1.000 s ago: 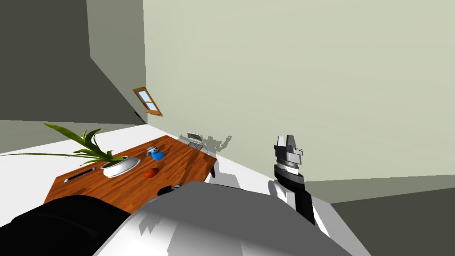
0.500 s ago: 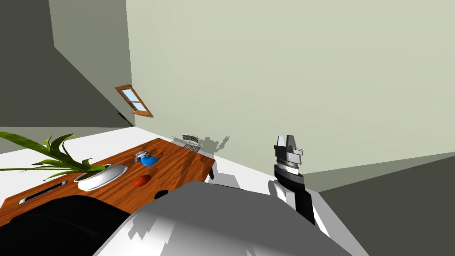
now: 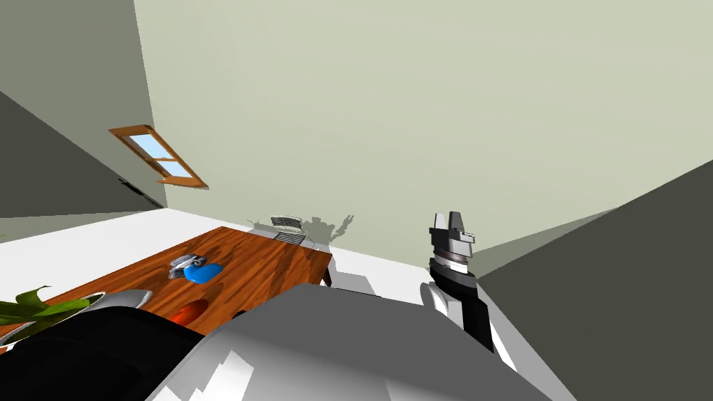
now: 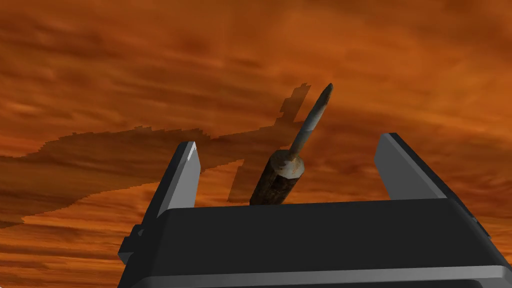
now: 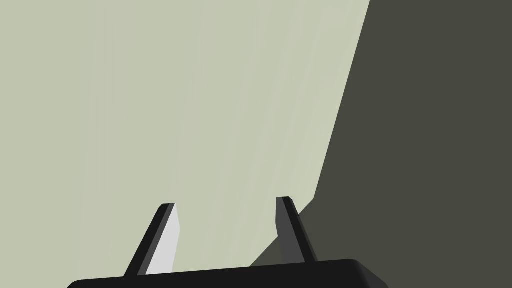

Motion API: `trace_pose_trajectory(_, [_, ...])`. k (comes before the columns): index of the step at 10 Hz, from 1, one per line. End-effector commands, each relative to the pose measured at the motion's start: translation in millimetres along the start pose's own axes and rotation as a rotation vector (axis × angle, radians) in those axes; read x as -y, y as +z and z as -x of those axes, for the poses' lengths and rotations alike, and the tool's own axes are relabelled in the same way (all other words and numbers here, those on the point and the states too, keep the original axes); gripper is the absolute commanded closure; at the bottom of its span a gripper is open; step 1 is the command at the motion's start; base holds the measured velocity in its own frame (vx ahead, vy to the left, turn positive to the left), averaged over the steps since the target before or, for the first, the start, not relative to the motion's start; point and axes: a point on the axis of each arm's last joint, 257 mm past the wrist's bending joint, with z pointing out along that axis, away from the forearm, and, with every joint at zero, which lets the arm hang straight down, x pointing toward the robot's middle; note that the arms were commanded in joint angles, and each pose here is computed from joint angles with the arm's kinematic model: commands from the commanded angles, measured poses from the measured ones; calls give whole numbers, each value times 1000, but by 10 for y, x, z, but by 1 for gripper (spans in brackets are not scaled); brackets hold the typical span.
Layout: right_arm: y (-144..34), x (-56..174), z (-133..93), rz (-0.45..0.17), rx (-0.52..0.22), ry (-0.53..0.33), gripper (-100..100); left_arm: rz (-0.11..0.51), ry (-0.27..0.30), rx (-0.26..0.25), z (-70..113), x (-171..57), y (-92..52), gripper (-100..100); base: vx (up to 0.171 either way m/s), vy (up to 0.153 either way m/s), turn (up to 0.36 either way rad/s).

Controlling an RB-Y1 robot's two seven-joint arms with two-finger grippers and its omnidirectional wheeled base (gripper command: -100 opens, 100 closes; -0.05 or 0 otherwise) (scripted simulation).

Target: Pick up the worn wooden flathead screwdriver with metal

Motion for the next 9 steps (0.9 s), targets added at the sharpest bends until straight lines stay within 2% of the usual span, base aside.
trace_pose_trajectory(1, [0, 0, 0, 0, 0, 0, 0, 64, -10, -4, 82, -242, 12, -100, 32, 51, -227])
trace_pose_trajectory(3, [0, 0, 0, 0, 0, 0, 0, 122, -21, -5, 154, -485, 19, -100, 28, 46, -223])
trace_pose_trajectory(5, [0, 0, 0, 0, 0, 0, 0, 122, -21, -5, 154, -485, 19, -100, 9, 18, -3])
trace_pose_trajectory(6, [0, 0, 0, 0, 0, 0, 0, 171, -32, -4, 228, -698, 11, -100, 7, 23, -236])
trace_pose_trajectory(8, [0, 0, 0, 0, 0, 0, 0, 167, -32, -3, 226, -681, 3, -100, 7, 35, -89])
trace_pose_trajectory(9, [0, 0, 0, 0, 0, 0, 0, 169, -32, -4, 230, -691, 1, 0, 0, 0, 0])
